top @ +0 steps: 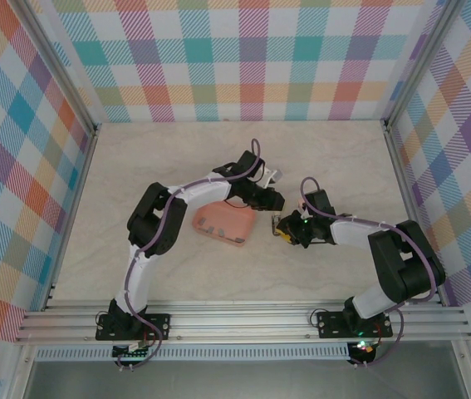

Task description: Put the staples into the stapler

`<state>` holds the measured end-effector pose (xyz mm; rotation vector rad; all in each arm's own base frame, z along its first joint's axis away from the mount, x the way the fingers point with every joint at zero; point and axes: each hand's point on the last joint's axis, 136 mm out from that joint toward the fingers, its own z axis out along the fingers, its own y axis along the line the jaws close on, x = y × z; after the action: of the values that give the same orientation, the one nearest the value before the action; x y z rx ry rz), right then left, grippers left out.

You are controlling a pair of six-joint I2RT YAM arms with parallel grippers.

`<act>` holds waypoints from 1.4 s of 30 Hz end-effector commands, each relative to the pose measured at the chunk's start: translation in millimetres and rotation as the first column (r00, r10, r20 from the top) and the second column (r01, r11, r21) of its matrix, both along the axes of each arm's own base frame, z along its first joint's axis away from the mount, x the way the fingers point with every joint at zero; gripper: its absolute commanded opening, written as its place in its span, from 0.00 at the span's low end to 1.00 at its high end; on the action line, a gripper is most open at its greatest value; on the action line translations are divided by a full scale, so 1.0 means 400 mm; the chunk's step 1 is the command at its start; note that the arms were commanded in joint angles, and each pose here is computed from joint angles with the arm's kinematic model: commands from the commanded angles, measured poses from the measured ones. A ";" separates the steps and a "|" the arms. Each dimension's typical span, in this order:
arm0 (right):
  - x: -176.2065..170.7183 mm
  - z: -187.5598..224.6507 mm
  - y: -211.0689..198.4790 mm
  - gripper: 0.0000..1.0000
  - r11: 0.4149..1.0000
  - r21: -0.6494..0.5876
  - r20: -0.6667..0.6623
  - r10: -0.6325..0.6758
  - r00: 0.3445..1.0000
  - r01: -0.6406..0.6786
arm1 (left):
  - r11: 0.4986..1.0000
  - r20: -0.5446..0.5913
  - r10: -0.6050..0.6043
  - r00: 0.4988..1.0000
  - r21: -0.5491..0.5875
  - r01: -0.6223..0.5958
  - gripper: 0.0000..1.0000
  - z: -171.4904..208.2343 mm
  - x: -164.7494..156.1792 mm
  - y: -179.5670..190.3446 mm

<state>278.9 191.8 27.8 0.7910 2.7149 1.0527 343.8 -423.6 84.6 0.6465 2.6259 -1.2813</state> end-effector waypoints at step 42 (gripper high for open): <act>-0.043 0.099 -0.036 0.37 0.998 -0.056 0.103 0.036 0.994 -0.030 | 0.990 0.045 -0.077 0.996 0.120 0.071 0.27 -0.048 -0.088 0.030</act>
<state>266.7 173.3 64.7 0.6980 2.6513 0.9624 319.3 -418.9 67.8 0.7666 2.6406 -1.1720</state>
